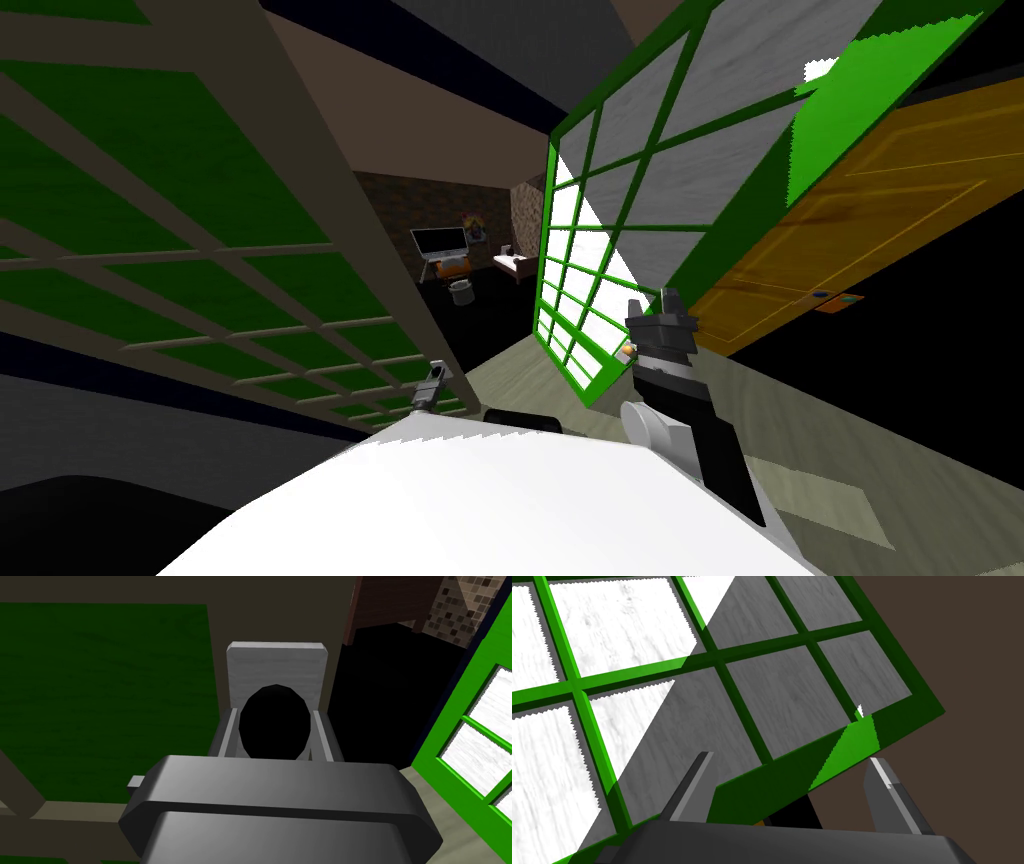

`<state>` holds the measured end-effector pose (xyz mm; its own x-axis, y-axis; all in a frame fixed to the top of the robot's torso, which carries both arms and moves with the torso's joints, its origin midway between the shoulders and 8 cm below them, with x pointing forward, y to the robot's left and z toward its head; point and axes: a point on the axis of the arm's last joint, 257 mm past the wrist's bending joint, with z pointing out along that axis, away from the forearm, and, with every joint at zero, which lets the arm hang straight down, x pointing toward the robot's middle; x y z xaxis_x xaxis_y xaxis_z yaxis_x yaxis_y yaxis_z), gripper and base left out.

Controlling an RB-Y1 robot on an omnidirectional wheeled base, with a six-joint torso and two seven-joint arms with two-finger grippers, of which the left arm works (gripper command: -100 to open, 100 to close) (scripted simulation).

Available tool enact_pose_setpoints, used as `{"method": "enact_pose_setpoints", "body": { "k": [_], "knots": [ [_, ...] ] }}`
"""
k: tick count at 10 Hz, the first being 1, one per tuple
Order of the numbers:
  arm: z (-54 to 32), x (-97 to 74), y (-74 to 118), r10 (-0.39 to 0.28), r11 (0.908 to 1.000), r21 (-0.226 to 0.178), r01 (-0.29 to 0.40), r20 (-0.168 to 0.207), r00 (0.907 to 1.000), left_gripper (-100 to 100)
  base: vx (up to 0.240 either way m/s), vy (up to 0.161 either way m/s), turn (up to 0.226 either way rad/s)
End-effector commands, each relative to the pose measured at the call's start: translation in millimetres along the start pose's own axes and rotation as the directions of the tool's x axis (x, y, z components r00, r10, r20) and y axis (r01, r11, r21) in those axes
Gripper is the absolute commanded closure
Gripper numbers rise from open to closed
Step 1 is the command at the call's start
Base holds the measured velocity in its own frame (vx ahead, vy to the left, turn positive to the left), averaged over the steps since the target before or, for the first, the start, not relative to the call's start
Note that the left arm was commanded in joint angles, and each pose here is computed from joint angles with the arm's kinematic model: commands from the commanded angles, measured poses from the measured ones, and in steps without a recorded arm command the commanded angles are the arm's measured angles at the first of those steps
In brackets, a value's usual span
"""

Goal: Pull the door open

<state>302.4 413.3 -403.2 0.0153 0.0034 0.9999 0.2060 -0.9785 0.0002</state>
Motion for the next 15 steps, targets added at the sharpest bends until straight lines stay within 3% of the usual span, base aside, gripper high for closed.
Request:
{"method": "enact_pose_setpoints", "body": {
  "k": [1,7,8,9,15],
  "knots": [
    [-6.3,1.1,-0.1,0.001,0.9997,-0.023,-0.002,-0.005,1.0000,100,-0.183,0.003,-0.123],
    [-27.8,4.4,0.1,0.001,0.9950,-0.100,-0.002,-0.015,0.9999,100,-0.241,0.035,-0.135],
    [-26.3,1.6,2.6,0.001,0.9955,-0.095,-0.001,-0.006,1.0000,100,-0.114,0.014,-0.034],
    [-31.4,0.2,3.7,-0.001,0.9936,-0.113,0.001,-0.003,1.0000,100,-0.168,0.004,-0.152],
    [-41.2,3.9,0.7,0.000,0.9855,-0.170,-0.003,-0.014,0.9999,100,-0.256,0.036,-0.147]
  ]
}}
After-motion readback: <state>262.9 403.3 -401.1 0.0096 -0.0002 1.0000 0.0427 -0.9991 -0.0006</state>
